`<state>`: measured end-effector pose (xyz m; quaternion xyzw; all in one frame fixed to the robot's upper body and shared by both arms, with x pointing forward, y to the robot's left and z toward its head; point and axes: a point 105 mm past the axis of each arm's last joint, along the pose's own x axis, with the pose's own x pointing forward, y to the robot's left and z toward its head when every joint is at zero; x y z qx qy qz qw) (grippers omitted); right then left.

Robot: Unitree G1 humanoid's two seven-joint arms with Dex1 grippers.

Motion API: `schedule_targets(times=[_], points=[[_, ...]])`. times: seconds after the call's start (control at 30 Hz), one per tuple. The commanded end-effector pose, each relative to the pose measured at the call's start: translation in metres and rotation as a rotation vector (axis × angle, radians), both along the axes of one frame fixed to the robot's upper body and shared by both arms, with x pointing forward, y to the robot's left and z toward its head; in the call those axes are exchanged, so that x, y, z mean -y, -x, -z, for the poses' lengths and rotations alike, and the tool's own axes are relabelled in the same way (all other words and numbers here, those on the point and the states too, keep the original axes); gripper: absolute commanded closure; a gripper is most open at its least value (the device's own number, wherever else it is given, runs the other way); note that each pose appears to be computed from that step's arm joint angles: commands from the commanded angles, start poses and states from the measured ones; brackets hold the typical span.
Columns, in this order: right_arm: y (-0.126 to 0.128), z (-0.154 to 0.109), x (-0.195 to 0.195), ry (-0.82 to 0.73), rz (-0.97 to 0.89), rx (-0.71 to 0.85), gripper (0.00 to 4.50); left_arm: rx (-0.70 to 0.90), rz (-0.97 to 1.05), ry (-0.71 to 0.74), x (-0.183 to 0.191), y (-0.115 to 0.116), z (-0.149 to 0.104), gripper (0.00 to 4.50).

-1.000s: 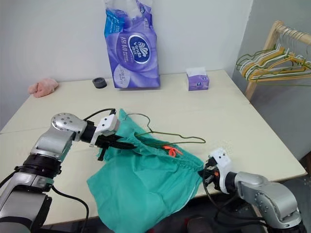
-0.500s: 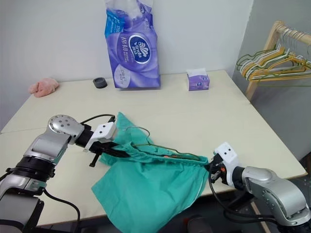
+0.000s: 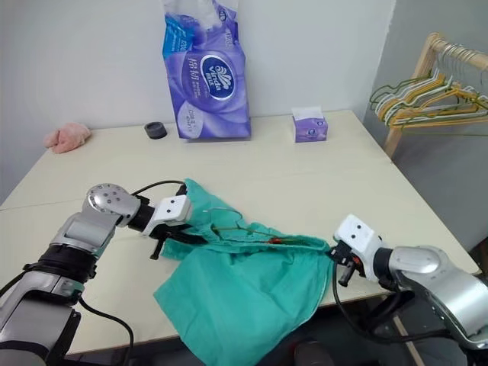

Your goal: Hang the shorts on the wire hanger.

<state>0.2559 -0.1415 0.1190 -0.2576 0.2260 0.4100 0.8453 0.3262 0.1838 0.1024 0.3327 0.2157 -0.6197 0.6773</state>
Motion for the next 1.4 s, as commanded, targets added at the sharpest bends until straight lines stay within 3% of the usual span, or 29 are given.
schedule_targets(times=[0.03,0.33,0.67,0.93,1.23,1.33,1.4], points=[[-0.011,-0.013,-0.015,0.017,-0.053,0.083,4.45,0.070,0.008,0.019,0.010,-0.006,-0.012,4.50],[-0.019,-0.017,-0.018,0.141,-0.160,0.161,4.45,0.065,0.022,0.052,0.022,-0.002,-0.009,4.50],[-0.016,-0.009,0.014,0.188,-0.094,0.085,1.11,0.057,0.033,0.061,0.027,0.002,-0.004,4.50],[-0.021,0.009,0.009,0.152,-0.097,-0.002,1.11,0.052,0.040,0.057,0.028,0.003,-0.002,4.50],[-0.036,0.019,-0.028,0.160,-0.250,-0.022,1.11,0.046,0.035,0.061,0.028,0.004,-0.003,4.50],[-0.039,0.019,-0.030,0.166,-0.262,-0.015,1.72,0.044,0.035,0.062,0.028,0.005,-0.003,4.50],[-0.039,0.019,-0.032,0.168,-0.275,-0.014,2.36,0.042,0.033,0.065,0.028,0.005,-0.003,4.50]])
